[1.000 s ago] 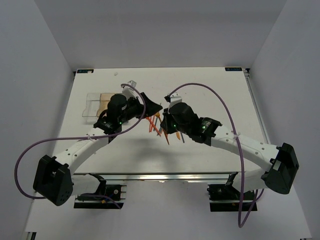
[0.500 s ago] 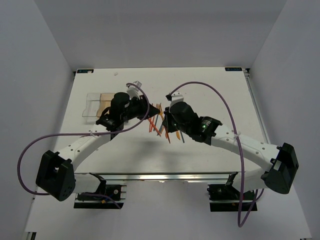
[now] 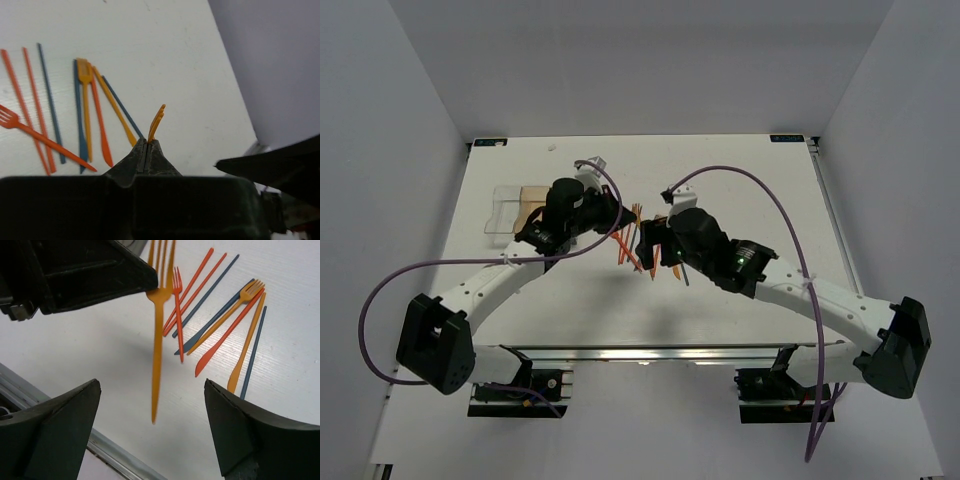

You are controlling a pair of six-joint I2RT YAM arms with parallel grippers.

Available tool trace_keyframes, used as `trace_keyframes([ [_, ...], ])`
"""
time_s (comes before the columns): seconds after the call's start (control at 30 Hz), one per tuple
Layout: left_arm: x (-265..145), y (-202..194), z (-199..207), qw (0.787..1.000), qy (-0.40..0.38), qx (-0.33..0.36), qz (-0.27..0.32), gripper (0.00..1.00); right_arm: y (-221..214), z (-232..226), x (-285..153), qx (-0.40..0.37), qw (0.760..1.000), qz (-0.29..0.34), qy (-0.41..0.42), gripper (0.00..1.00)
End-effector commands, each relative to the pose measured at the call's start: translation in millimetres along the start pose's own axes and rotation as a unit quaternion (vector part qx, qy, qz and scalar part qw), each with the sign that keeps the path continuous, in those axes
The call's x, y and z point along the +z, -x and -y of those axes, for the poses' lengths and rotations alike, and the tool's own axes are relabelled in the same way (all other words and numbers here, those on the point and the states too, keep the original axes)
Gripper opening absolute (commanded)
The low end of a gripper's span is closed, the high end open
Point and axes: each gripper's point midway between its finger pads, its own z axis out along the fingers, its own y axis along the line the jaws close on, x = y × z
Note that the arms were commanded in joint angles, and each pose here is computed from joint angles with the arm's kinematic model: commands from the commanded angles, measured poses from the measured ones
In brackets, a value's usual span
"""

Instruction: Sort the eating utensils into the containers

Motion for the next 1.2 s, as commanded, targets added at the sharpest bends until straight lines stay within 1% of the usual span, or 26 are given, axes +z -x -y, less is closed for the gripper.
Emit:
trace_keyframes([
  [0.0, -9.1, 40.2, -20.5, 0.993, 0.090, 0.065, 0.044, 0.00, 26.5, 8.2, -12.1, 0.018, 0.998, 0.055, -0.005, 0.89],
  [0.03, -11.7, 45.8, -28.3, 0.990, 0.115, 0.067, 0.045, 0.00, 26.2, 13.8, -12.8, 0.019, 0.998, 0.055, -0.013, 0.89],
  [0.07, -16.5, 45.0, -39.9, 0.987, 0.143, 0.070, 0.032, 0.00, 25.8, 19.3, -13.9, 0.020, 0.998, 0.055, -0.021, 0.89],
  [0.1, -21.5, 61.4, -40.9, 0.983, 0.163, 0.079, 0.044, 0.00, 25.4, 32.8, -17.2, 0.024, 0.997, 0.057, -0.041, 0.89],
  [0.13, -33.9, 80.7, -66.0, 0.963, 0.240, 0.098, 0.072, 0.00, 25.3, 40.5, -19.2, 0.026, 0.997, 0.058, -0.052, 0.89],
  [0.17, -43.8, 79.0, -87.1, 0.946, 0.302, 0.108, 0.054, 0.00, 27.2, 51.8, -21.8, 0.030, 0.995, 0.063, -0.069, 0.89],
  [0.2, -52.8, 89.0, -98.2, 0.928, 0.347, 0.122, 0.059, 0.00, 26.4, 60.6, -27.5, 0.032, 0.994, 0.069, -0.080, 0.89],
  [0.23, -73.9, 114.2, -110.4, 0.895, 0.416, 0.144, 0.075, 0.00, 26.6, 65.5, -30.0, 0.033, 0.993, 0.072, -0.084, 0.89],
  [0.27, -71.3, 117.3, -125.3, 0.878, 0.449, 0.153, 0.061, 0.00, 25.9, 70.3, -32.0, 0.035, 0.993, 0.073, -0.088, 0.89],
  [0.3, -76.3, 128.5, -135.2, 0.866, 0.471, 0.158, 0.059, 0.00, 25.0, 77.5, -34.8, 0.036, 0.992, 0.073, -0.093, 0.89],
  [0.33, -75.6, 147.8, -129.6, 0.866, 0.469, 0.157, 0.072, 0.00, 24.1, 81.0, -36.1, 0.036, 0.992, 0.073, -0.095, 0.89],
  [0.4, -65.3, 159.1, -141.6, 0.862, 0.477, 0.157, 0.070, 0.00, 23.6, 88.3, -38.2, 0.037, 0.992, 0.072, -0.100, 0.89],
  [0.43, -66.9, 177.8, -140.8, 0.858, 0.480, 0.164, 0.083, 0.00, 21.5, 92.1, -39.4, 0.032, 0.992, 0.068, -0.106, 0.89],
  [0.47, -64.5, 183.5, -143.9, 0.854, 0.485, 0.172, 0.082, 0.00, 21.7, 96.0, -40.2, 0.031, 0.991, 0.068, -0.110, 0.89],
  [0.5, -53.2, 181.2, -155.3, 0.849, 0.492, 0.184, 0.063, 0.00, 21.6, 97.8, -41.9, 0.029, 0.991, 0.069, -0.111, 0.89],
  [0.53, -51.4, 183.6, -162.6, 0.842, 0.498, 0.203, 0.045, 0.00, 18.8, 101.5, -41.8, 0.026, 0.991, 0.065, -0.116, 0.89],
  [0.57, -47.9, 192.1, -162.3, 0.840, 0.497, 0.213, 0.045, 0.00, 19.7, 103.9, -42.8, 0.026, 0.990, 0.066, -0.118, 0.89],
  [0.6, -39.4, 186.8, -173.6, 0.834, 0.503, 0.225, 0.024, 0.00, 19.9, 104.8, -44.1, 0.026, 0.990, 0.068, -0.117, 0.89],
  [0.63, -38.5, 189.7, -179.5, 0.829, 0.505, 0.239, 0.017, 0.00, 16.0, 106.2, -43.0, 0.024, 0.991, 0.064, -0.117, 0.89],
  [0.67, -34.8, 188.7, -184.1, 0.832, 0.500, 0.239, 0.013, 0.00, 17.2, 108.0, -42.7, 0.026, 0.991, 0.066, -0.117, 0.89],
  [0.73, -30.6, 190.3, -199.1, 0.829, 0.498, 0.253, -0.001, 0.00, 15.6, 108.9, -41.4, 0.027, 0.991, 0.064, -0.115, 0.89],
  [0.87, -26.0, 188.1, -219.7, 0.834, 0.492, 0.250, -0.012, 0.00, 12.6, 108.9, -38.7, 0.024, 0.992, 0.061, -0.109, 0.89],
  [0.97, -22.0, 176.0, -231.7, 0.840, 0.485, 0.245, -0.016, 0.00, 9.8, 107.8, -35.8, 0.022, 0.993, 0.057, -0.105, 0.89],
  [1.0, -20.7, 165.9, -238.2, 0.839, 0.486, 0.245, -0.026, 0.00, 8.1, 108.0, -34.2, 0.019, 0.993, 0.054, -0.104, 0.89],
  [1.03, -19.7, 165.5, -241.2, 0.837, 0.489, 0.246, -0.020, 0.00, 6.8, 108.6, -33.4, 0.018, 0.993, 0.052, -0.105, 0.89],
  [1.17, -13.6, 142.6, -258.4, 0.835, 0.493, 0.241, -0.046, 0.00, 3.2, 109.0, -29.7, 0.019, 0.993, 0.048, -0.103, 0.89],
])
